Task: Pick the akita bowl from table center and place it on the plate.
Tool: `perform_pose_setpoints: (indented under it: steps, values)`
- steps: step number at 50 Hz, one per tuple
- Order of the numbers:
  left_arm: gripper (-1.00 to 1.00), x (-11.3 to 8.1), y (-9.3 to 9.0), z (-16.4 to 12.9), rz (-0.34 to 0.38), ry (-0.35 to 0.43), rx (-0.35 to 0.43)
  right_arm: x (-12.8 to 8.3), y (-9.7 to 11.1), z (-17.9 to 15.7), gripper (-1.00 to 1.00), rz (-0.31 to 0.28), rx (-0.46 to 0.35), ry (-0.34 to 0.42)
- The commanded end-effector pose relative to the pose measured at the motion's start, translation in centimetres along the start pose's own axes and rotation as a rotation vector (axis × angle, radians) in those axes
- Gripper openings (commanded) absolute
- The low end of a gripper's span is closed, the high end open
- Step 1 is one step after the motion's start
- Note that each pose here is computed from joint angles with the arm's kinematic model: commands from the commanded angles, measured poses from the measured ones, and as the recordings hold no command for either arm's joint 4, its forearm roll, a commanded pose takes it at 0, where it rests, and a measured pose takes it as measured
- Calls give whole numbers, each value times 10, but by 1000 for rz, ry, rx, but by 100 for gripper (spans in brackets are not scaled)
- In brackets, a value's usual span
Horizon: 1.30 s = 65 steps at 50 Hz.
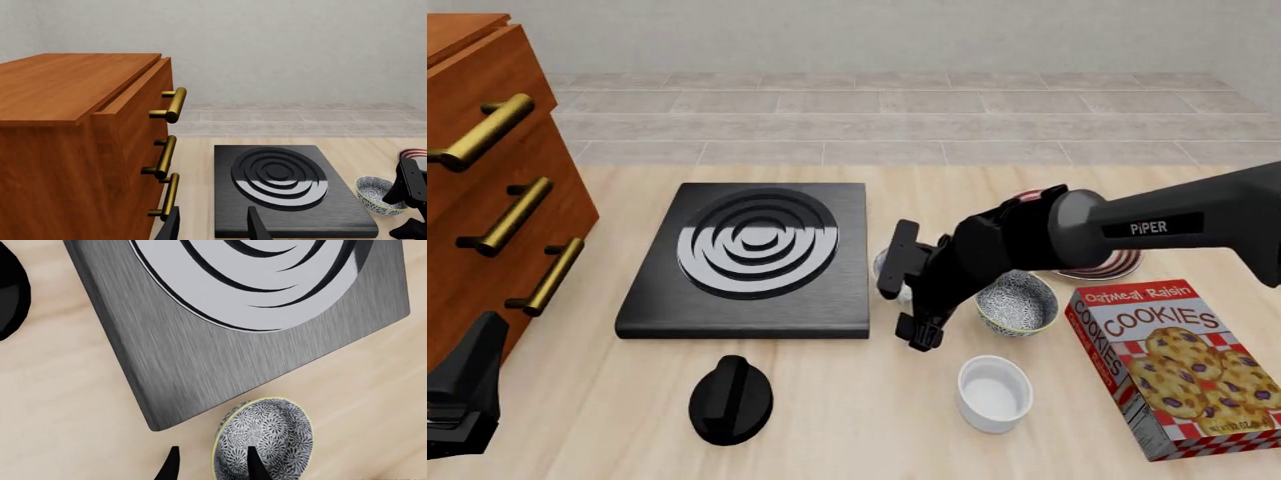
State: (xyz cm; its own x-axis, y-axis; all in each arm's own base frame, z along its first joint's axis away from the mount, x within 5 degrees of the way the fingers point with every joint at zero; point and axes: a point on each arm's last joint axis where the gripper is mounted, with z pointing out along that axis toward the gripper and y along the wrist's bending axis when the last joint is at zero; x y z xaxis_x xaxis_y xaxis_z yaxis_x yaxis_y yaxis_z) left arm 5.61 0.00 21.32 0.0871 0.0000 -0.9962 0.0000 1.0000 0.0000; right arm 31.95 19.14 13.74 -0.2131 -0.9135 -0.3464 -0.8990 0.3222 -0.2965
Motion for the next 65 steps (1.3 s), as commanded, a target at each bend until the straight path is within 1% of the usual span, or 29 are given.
perform_pose_setpoints:
  steps: [1, 9, 12, 16, 21, 22, 23, 24, 26, 29, 31, 34, 37, 38, 39, 40, 42, 44, 45, 46, 47, 50, 54, 57, 61, 63, 64, 65]
  values:
    - [100, 0, 0, 0, 0, 0, 0, 18, -15, 11, 100, -20, 27, 36]
    - [100, 0, 0, 0, 0, 0, 0, 22, -13, 20, 100, -12, 13, 50]
    - [100, 0, 0, 0, 0, 0, 0, 17, -5, 23, 100, 3, -7, 56]
    - [100, 0, 0, 0, 0, 0, 0, 22, -8, 27, 100, 11, -2, 61]
    - [100, 0, 0, 0, 0, 0, 0, 21, -7, 24, 100, 12, 1, 56]
    - [100, 0, 0, 0, 0, 0, 0, 20, -7, 21, 100, 1, 7, 47]
    - [100, 0, 0, 0, 0, 0, 0, 21, -6, 17, 100, -24, 19, 35]
    - [100, 0, 0, 0, 0, 0, 0, 18, -4, 17, -100, -6, 6, 43]
    - [100, 0, 0, 0, 0, 0, 0, 19, -8, 13, -100, -11, 22, 33]
    - [100, 0, 0, 0, 0, 0, 0, 18, -8, 10, -100, -11, 22, 32]
    - [100, 0, 0, 0, 0, 0, 0, 19, -5, 8, -100, -18, 20, 32]
    - [100, 0, 0, 0, 0, 0, 0, 22, 1, 6, -100, -47, 7, 40]
    - [100, 0, 0, 0, 0, 0, 0, 15, -12, -10, -100, -50, 53, 7]
    - [100, 0, 0, 0, 0, 0, 0, 14, -12, -13, -100, -65, 51, 5]
    - [100, 0, 0, 0, 0, 0, 0, 3, -6, -22, -100, -72, 49, -13]
    - [100, 0, 0, 0, 0, 0, 0, 1, -12, -24, -100, -58, 56, -15]
    - [100, 0, 0, 0, 0, 0, 0, 4, -14, -29, -100, -86, 64, -15]
    - [100, 0, 0, 0, 0, 0, 0, 5, -19, -36, -100, -99, 80, -20]
    - [100, 0, 0, 0, 0, 0, 0, 5, -19, -36, -100, -99, 80, -20]
    - [100, 0, 0, 0, 0, 0, 0, 1, -21, -43, -100, -100, 88, -29]
    - [100, 0, 0, 0, 0, 0, 0, 0, -20, -47, -100, -112, 89, -32]
    - [100, 0, 0, 0, 0, 0, 0, 0, -21, -54, -100, -122, 97, -37]
    - [100, 0, 0, 0, 0, 0, 0, -4, -26, -68, -100, -125, 110, -45]
    - [100, 0, 0, 0, 0, 0, 0, -3, -29, -75, -100, -127, 111, -41]
    - [100, 0, 0, 0, 0, 0, 0, -3, -42, -88, -100, -113, 136, -42]
    - [100, 0, 0, 0, 0, 0, 0, -1, -51, -95, -100, -84, 144, -37]
    - [100, 0, 0, 0, 0, 0, 0, -6, -56, -98, -100, -44, 144, -41]
    - [100, 0, 0, 0, 0, 0, 0, -9, -58, -100, -100, -29, 147, -45]
